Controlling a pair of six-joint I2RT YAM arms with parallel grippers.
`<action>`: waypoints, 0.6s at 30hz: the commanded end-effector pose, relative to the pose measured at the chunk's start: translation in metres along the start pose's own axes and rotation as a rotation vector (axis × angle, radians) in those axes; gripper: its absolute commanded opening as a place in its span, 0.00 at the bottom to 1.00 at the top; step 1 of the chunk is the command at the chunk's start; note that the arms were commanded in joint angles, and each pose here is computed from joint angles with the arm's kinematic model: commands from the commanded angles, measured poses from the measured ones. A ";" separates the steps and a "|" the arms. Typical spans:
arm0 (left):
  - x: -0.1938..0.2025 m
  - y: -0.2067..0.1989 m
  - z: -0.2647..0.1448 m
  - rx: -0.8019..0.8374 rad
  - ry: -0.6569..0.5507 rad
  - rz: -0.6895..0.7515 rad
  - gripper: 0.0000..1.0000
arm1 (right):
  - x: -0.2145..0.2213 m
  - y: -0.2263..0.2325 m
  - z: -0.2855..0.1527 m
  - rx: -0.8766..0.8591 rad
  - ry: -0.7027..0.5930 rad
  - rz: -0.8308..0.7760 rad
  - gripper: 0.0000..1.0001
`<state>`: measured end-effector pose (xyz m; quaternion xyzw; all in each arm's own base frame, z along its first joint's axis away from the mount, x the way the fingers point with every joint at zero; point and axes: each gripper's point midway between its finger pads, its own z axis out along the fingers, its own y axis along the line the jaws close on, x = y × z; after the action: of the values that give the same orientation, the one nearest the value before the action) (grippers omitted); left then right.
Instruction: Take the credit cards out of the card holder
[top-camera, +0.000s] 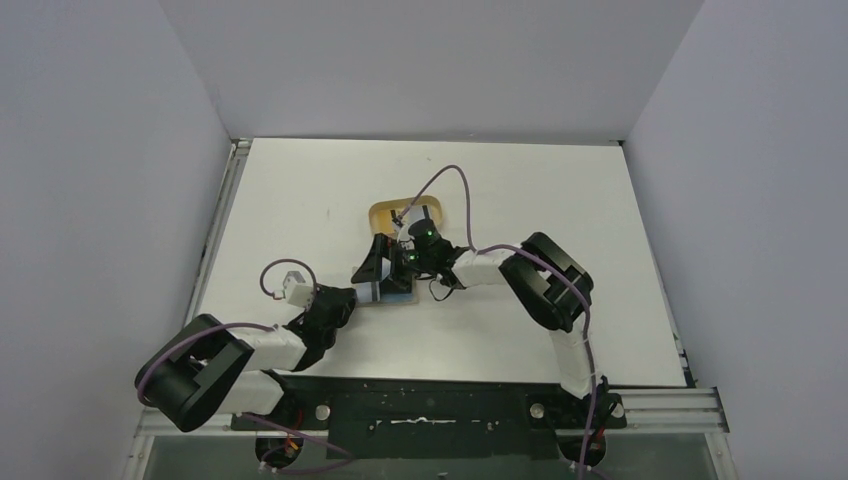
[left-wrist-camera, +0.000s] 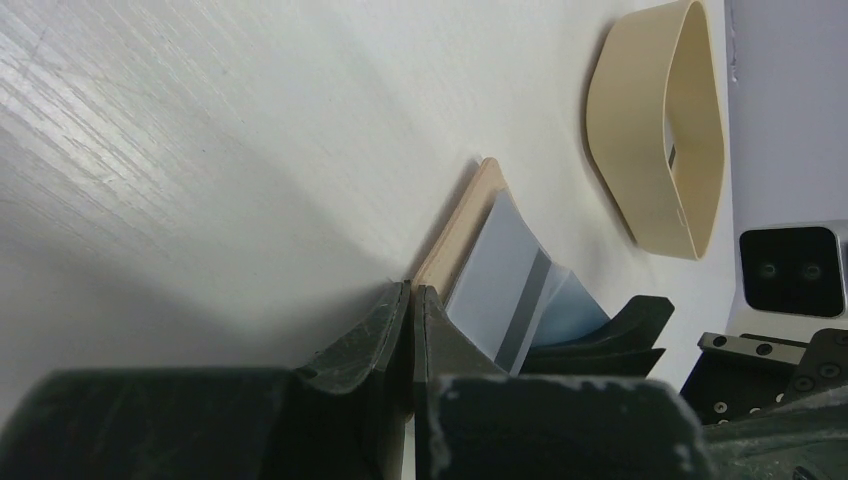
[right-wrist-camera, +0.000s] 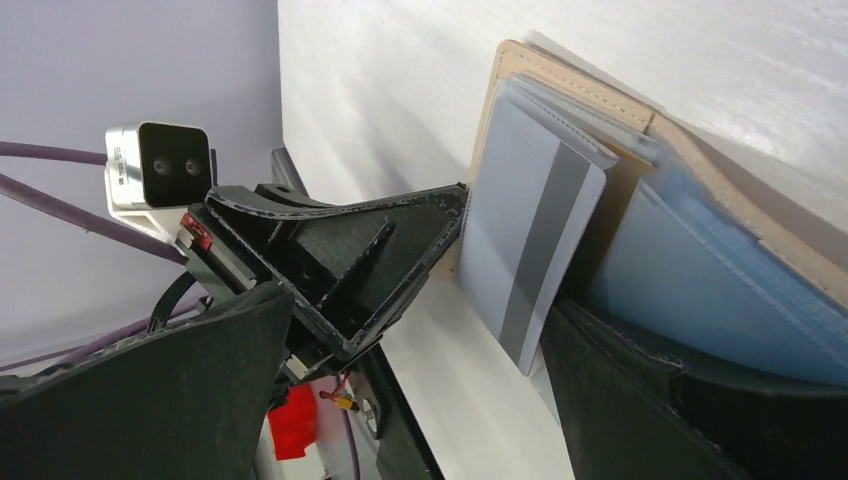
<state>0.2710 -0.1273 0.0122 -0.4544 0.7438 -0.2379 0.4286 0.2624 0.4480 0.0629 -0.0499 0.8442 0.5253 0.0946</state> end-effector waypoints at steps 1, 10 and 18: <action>0.009 0.052 -0.004 -0.153 0.051 0.146 0.00 | 0.017 -0.003 0.013 0.032 0.043 -0.010 1.00; 0.012 0.051 -0.002 -0.148 0.057 0.146 0.00 | 0.017 0.012 0.028 -0.090 0.038 0.019 1.00; 0.011 0.049 -0.002 -0.144 0.054 0.145 0.00 | 0.005 0.062 0.031 -0.320 0.005 0.029 1.00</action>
<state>0.2774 -0.1178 0.0121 -0.4615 0.7324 -0.2216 0.4490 0.2708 0.4761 0.0672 -0.0208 0.7989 0.5960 0.0781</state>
